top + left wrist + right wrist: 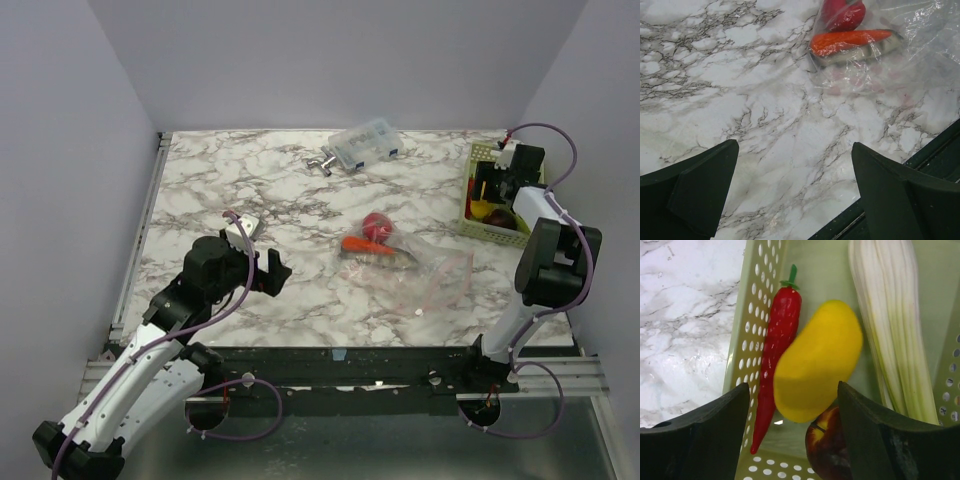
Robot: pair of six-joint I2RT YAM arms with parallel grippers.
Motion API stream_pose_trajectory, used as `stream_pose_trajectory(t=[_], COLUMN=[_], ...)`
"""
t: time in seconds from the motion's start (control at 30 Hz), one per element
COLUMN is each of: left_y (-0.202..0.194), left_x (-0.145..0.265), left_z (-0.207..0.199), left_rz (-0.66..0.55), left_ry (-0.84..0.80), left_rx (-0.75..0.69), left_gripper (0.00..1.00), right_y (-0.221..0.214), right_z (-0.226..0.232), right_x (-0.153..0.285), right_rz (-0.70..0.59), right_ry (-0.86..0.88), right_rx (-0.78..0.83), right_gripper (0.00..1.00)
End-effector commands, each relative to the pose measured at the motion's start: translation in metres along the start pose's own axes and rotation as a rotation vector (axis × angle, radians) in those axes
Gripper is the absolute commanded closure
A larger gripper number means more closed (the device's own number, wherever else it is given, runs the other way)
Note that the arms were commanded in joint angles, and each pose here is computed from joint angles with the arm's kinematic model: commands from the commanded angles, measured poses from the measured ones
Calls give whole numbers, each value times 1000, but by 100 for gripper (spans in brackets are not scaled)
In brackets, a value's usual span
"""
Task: Open the zip-top bag and remove the fake food
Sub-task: Place the fake fruit in the bin.
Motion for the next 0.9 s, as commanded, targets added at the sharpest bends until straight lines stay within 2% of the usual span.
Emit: stream_pose_trajectory(t=[0.0,0.13,0.33,0.67,0.87], left_y=[8,9,11,8,8], left_x=[4,5,7,9,10], left_z=[2,0,-5,-15,-17], left_rz=[-41,-50,-71,-77,-85], left_ry=[12,-2,-35,-95,-103], left_rx=[-17,-17,-8,36,48], left_gripper=[1,1,1,2,1], right_y=[20,27,28,-5,-19], right_z=[-1,5,41,94,107], right_x=[18,33,87,188,222], right_rz=[-52,-78,-113,-157,-190], right_ry=[-12,15,213,511,575], right_rx=[3,12,91,190,227], right_gripper=[24,22,20,20,20])
Point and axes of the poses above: each gripper's point midway between its finger pads, its own x axis back along the fingers, its own z axis along the line the jaws close on, y = z × x, the point moved 3 cm from there along x, back along the fingers, and after that the axes turned 7 degrees about -x, right-handed, at the moved point
